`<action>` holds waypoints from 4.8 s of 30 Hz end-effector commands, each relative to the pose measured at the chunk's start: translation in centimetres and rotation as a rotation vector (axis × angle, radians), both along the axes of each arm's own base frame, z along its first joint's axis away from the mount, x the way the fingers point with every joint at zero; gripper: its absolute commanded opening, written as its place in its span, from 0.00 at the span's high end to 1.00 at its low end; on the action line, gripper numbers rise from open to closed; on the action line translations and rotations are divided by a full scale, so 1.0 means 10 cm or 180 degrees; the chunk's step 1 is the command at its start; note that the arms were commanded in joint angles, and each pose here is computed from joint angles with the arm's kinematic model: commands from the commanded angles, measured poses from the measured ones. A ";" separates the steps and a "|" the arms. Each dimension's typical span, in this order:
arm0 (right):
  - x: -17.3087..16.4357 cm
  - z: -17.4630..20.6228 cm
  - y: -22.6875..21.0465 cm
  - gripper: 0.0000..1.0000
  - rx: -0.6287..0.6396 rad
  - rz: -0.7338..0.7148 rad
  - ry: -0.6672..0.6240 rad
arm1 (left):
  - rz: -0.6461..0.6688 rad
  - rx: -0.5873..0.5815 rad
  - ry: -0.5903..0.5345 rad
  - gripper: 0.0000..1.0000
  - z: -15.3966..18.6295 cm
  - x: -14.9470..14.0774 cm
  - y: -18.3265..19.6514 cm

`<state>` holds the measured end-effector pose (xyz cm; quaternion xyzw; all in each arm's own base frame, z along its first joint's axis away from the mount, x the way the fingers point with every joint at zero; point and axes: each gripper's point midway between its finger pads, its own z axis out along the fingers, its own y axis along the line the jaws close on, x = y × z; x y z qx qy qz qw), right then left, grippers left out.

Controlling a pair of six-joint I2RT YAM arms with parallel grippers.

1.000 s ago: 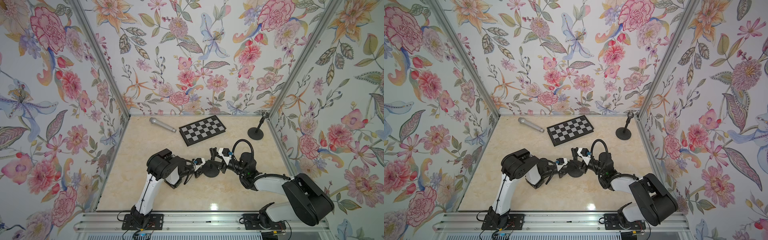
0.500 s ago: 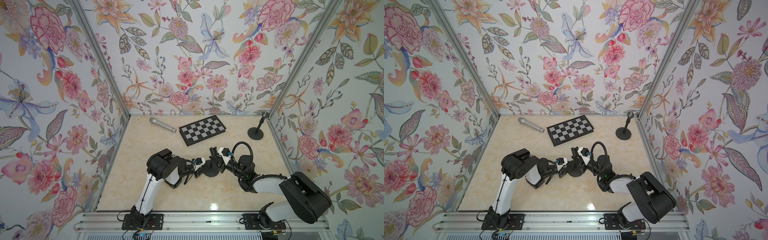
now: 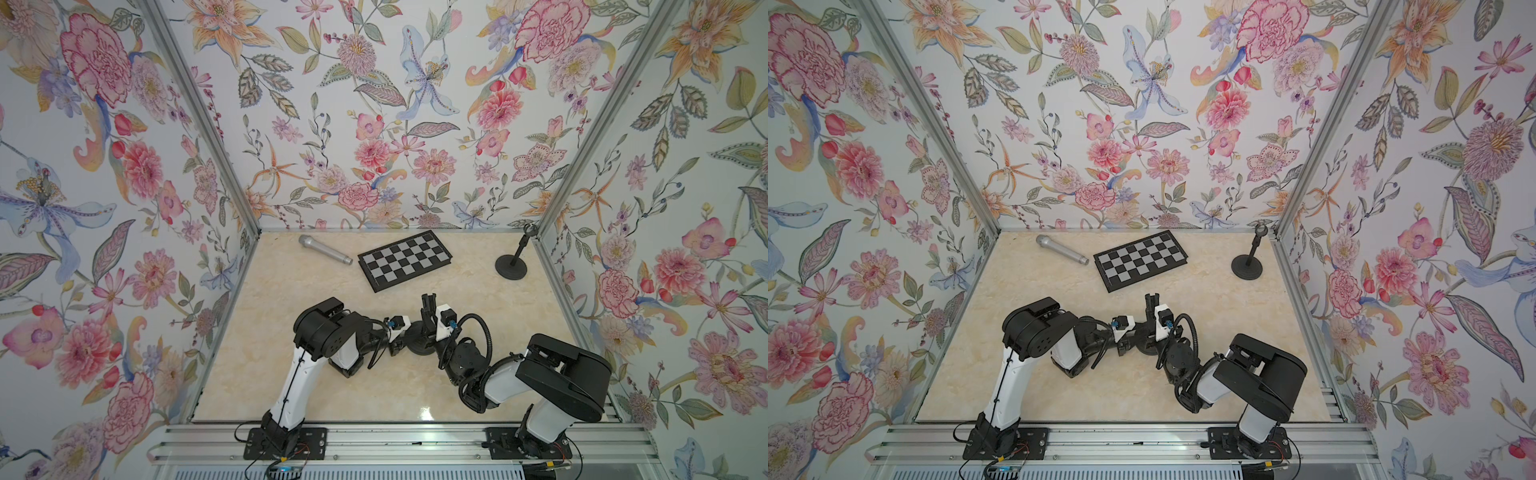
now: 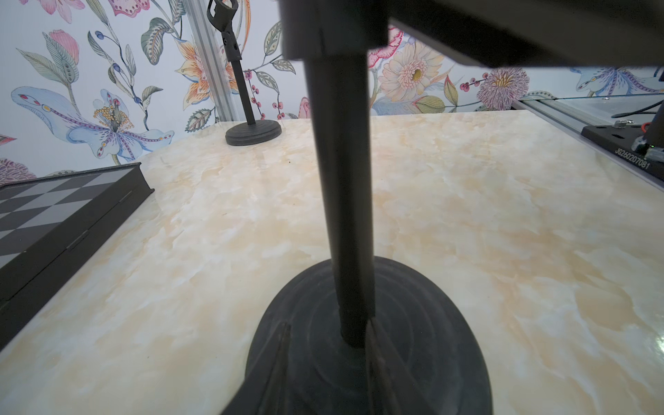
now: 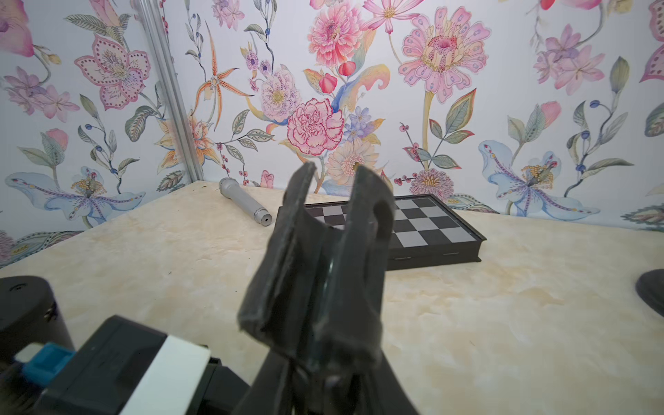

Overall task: Assemble a microphone stand
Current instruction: Pick up the microphone stand at the center of the board, then place the microphone stand at the center of the board, then reset both arms

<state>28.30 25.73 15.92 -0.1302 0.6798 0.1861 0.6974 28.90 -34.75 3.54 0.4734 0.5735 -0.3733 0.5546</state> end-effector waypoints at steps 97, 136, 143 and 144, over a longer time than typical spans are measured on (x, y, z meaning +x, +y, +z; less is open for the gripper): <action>3.37 0.37 -2.11 0.84 -0.0290 -0.1728 0.0237 | 0.1305 -0.0035 -0.0507 0.01 0.57 -0.07 0.80; 0.40 0.03 -1.89 0.00 -0.0877 -0.0806 0.0670 | 0.2354 0.0061 -0.0409 0.01 1.33 0.61 1.09; 0.42 -0.28 -2.35 0.00 -0.0829 -0.1246 0.0640 | 0.3103 0.0582 -0.0429 0.01 1.38 0.78 1.57; 0.48 -0.26 -2.38 0.00 -0.0832 -0.1261 0.0571 | 0.3152 0.0656 -0.0400 0.01 1.37 0.77 1.62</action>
